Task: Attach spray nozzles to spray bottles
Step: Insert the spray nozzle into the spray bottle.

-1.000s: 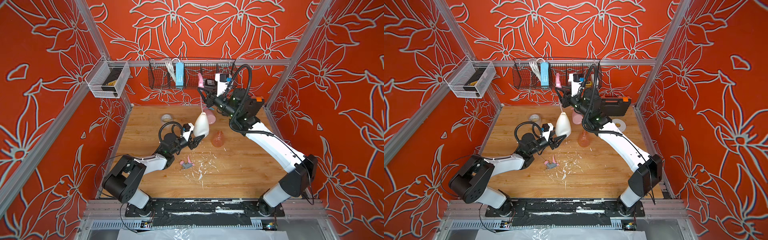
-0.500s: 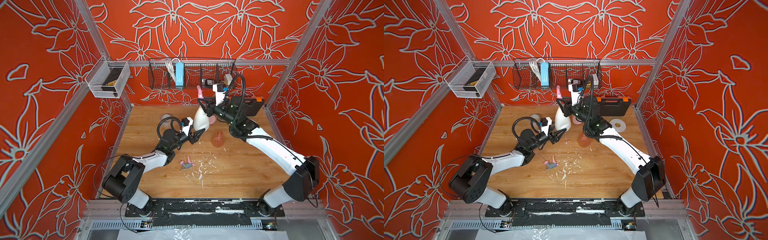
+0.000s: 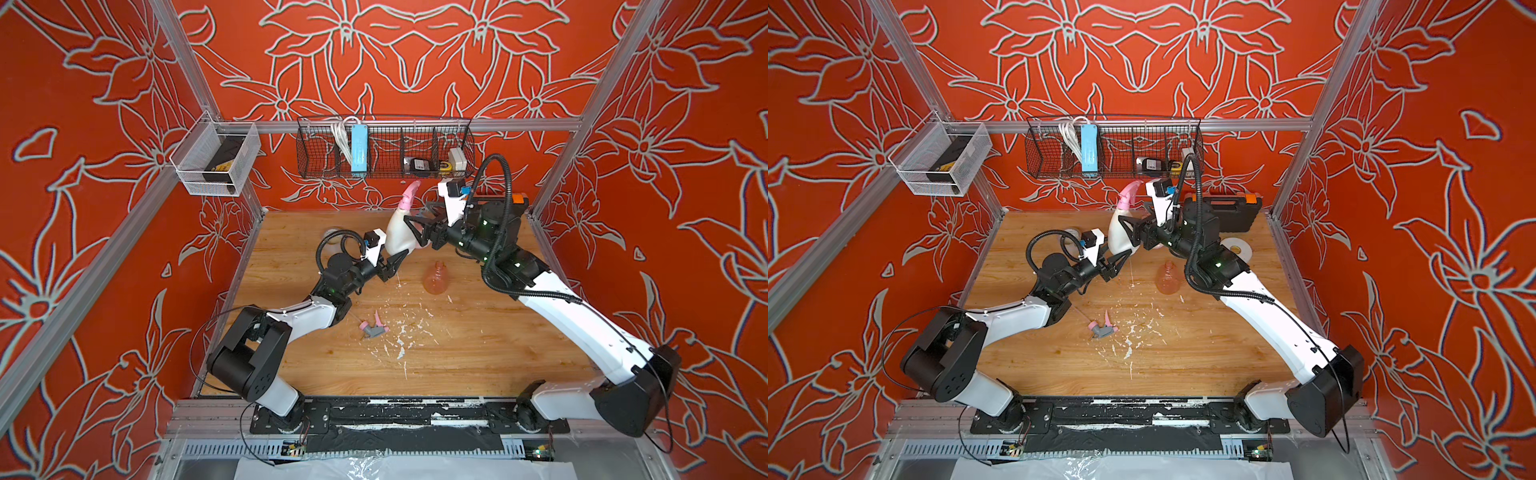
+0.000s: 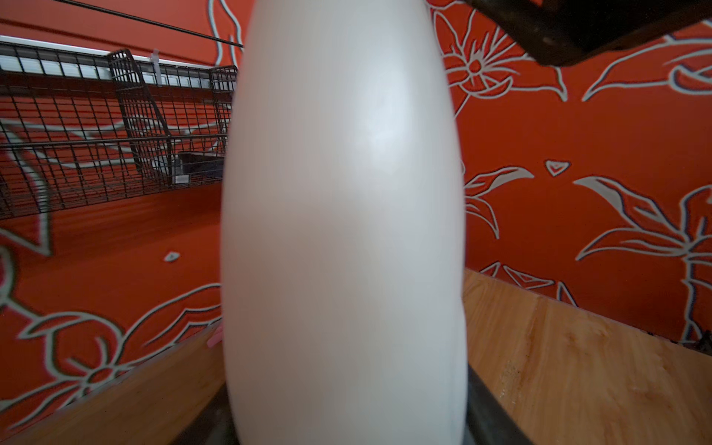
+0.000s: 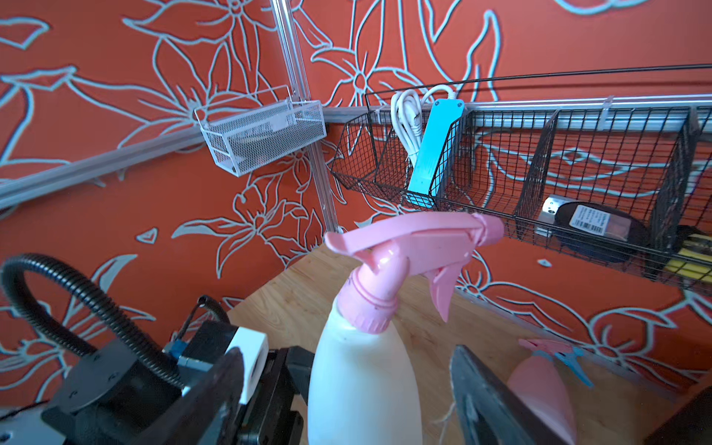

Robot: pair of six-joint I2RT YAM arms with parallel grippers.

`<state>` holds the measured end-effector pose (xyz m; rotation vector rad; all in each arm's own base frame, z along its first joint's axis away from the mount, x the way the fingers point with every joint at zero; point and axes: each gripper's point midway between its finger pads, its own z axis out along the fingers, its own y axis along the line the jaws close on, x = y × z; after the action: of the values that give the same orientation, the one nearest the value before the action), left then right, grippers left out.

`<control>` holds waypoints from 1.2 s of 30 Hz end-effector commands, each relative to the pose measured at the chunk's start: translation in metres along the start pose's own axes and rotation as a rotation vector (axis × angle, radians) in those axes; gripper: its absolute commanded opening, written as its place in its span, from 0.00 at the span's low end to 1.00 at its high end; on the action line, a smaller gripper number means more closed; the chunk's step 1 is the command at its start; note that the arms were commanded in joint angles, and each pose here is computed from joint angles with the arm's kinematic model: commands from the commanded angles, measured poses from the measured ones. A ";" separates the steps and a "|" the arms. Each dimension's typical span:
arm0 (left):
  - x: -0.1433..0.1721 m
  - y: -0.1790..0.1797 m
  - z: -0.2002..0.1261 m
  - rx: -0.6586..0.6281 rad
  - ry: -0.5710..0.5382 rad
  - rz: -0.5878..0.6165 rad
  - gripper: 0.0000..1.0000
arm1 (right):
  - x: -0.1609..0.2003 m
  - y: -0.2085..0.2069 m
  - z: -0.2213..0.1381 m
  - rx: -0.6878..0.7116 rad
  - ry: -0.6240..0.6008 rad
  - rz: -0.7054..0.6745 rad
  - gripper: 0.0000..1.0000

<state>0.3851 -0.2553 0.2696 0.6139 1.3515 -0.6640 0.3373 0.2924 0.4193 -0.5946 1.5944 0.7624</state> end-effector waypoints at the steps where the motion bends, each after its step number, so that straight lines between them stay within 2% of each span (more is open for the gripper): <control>1: -0.007 -0.003 0.000 0.012 -0.034 0.074 0.56 | -0.008 -0.017 -0.011 0.055 0.086 -0.048 0.87; 4: -0.001 -0.011 -0.005 0.052 -0.021 0.112 0.56 | -0.022 -0.026 -0.013 -0.003 0.096 0.007 0.92; 7: 0.005 -0.015 -0.007 0.088 0.003 0.115 0.56 | -0.036 -0.030 -0.008 -0.152 0.065 0.104 0.97; 11: 0.009 -0.017 -0.010 0.132 0.017 0.092 0.56 | -0.044 -0.033 0.007 -0.353 0.040 0.228 0.97; 15: 0.009 -0.019 -0.013 0.172 0.019 0.073 0.56 | -0.036 -0.035 0.026 -0.445 0.081 0.277 0.97; 19: 0.009 -0.016 -0.013 0.176 0.022 0.067 0.56 | -0.023 -0.036 0.037 -0.490 0.110 0.332 0.94; 25: 0.013 -0.010 -0.010 0.172 0.036 0.042 0.56 | -0.019 -0.028 0.027 -0.502 0.089 0.337 0.71; 27: 0.015 -0.009 -0.009 0.176 0.040 0.032 0.56 | -0.017 -0.025 0.022 -0.489 0.085 0.327 0.67; 31: 0.016 -0.007 -0.008 0.176 0.046 0.027 0.56 | -0.012 -0.024 0.013 -0.454 0.086 0.313 0.62; 36: 0.016 -0.006 -0.008 0.176 0.051 0.019 0.56 | -0.007 -0.021 0.004 -0.422 0.082 0.295 0.61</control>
<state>0.3749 -0.2532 0.2397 0.7774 1.3878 -0.7544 0.3671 0.2825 0.4130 -0.6810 1.6759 1.3729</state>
